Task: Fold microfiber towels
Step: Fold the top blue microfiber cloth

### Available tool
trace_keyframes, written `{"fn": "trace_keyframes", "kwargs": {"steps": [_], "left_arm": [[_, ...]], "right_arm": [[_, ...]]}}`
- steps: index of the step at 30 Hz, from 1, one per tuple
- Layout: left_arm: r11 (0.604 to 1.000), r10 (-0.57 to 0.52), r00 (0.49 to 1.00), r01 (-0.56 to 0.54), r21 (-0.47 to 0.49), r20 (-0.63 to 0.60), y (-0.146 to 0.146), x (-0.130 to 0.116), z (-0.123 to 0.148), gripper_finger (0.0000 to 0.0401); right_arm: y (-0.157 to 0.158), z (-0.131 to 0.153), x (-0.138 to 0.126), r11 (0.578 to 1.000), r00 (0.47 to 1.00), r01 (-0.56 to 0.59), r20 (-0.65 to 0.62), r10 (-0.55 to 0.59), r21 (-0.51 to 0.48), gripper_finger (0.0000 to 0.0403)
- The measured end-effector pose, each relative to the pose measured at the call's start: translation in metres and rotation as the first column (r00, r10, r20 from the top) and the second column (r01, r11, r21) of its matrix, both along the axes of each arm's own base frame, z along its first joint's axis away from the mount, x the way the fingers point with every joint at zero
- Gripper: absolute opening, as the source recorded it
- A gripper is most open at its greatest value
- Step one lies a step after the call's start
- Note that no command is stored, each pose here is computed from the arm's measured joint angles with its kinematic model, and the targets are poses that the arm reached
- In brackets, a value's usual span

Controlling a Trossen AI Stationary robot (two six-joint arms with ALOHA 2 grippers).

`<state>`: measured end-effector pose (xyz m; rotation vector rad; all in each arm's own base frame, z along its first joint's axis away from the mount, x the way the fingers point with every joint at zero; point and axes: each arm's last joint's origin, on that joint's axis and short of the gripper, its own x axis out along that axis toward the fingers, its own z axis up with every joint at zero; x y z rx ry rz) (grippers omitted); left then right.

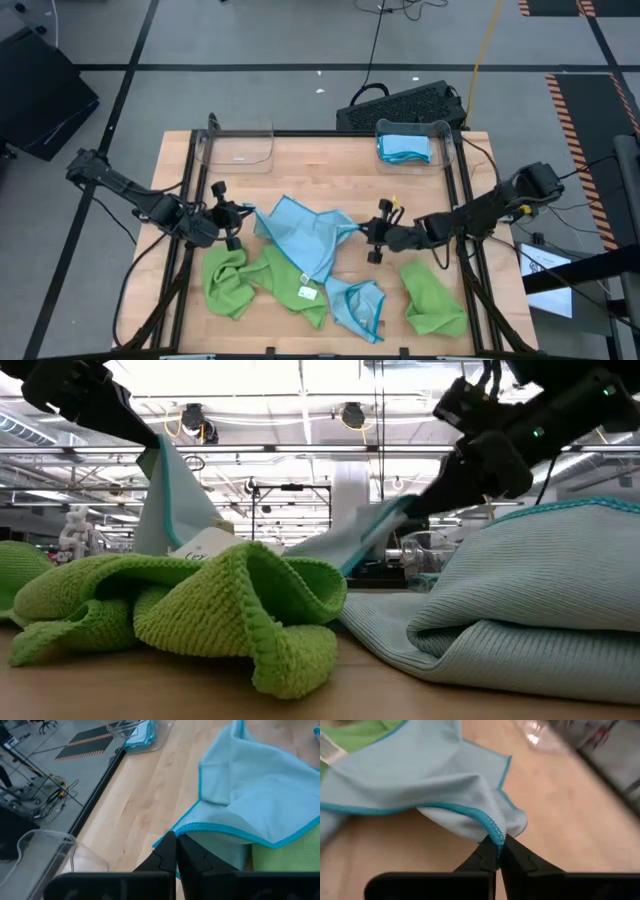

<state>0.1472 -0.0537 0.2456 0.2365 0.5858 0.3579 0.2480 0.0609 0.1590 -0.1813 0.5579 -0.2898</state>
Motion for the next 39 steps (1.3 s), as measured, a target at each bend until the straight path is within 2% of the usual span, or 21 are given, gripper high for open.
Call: {"fn": "trace_keyframes", "kwargs": {"steps": [2, 5, 7, 9, 14, 19, 23, 28, 30, 33, 36, 39], "left_arm": [[1.000, -0.010, 1.000, 0.010, 0.001, 0.002, -0.001, 0.000, 0.000, 0.0005], [1.000, -0.018, 1.000, 0.018, 0.002, -0.001, -0.002, -0.001, 0.000, 0.0004], [1.000, -0.014, 1.000, 0.015, 0.001, -0.011, -0.002, -0.002, -0.001, 0.0006], [1.000, -0.003, 1.000, 0.003, -0.001, -0.030, -0.001, -0.004, -0.003, 0.0004], [0.998, 0.066, 0.995, -0.065, 0.009, -0.078, 0.004, -0.009, -0.008, 0.0006], [0.994, 0.108, 0.989, -0.110, -0.008, -0.099, 0.007, -0.012, -0.011, 0.0004], [0.995, 0.085, 0.990, -0.090, -0.036, -0.115, 0.006, -0.012, -0.012, 0.0004], [0.995, 0.063, 0.992, -0.071, -0.067, -0.114, 0.005, -0.011, -0.011, 0.0007], [0.995, 0.051, 0.992, -0.060, -0.075, -0.113, 0.004, -0.010, -0.011, 0.0007], [0.995, 0.049, 0.992, -0.058, -0.075, -0.115, 0.004, -0.010, -0.011, 0.0003], [0.996, 0.046, 0.992, -0.055, -0.072, -0.116, 0.004, -0.010, -0.011, 0.0007], [0.997, 0.040, 0.992, -0.048, -0.065, -0.120, 0.004, -0.010, -0.011, 0.0005]], "right_arm": [[-0.004, 0.007, -0.001, 0.995, 1.000, -0.023, -0.009, 0.022, -0.098, 0.0004], [-0.011, 0.017, -0.006, 0.973, 0.998, 0.056, 0.001, -0.058, -0.222, 0.0006], [-0.015, 0.022, -0.009, 0.960, 0.995, 0.104, 0.014, -0.104, -0.260, 0.0006], [-0.019, 0.025, -0.009, 0.959, 0.993, 0.122, 0.024, -0.120, -0.256, 0.0006], [-0.026, 0.019, -0.007, 0.967, 0.981, 0.193, 0.040, -0.189, -0.167, 0.0025], [-0.030, 0.005, -0.014, 0.923, 0.947, 0.304, -0.034, -0.321, -0.237, 0.0078], [-0.032, 0.003, -0.015, 0.904, 0.929, 0.351, -0.027, -0.368, -0.246, 0.0123], [-0.032, 0.002, -0.018, 0.905, 0.920, 0.380, -0.022, -0.391, -0.190, 0.0155], [-0.031, -0.002, -0.020, 0.924, 0.926, 0.365, -0.062, -0.373, -0.115, 0.0162], [-0.029, -0.008, -0.023, 0.934, 0.929, 0.353, -0.135, -0.343, 0.052, 0.0169], [-0.026, -0.013, -0.028, 0.914, 0.919, 0.365, -0.223, -0.324, 0.176, 0.0176], [-0.023, -0.017, -0.034, 0.898, 0.906, 0.379, -0.287, -0.310, 0.224, 0.0183]]}}
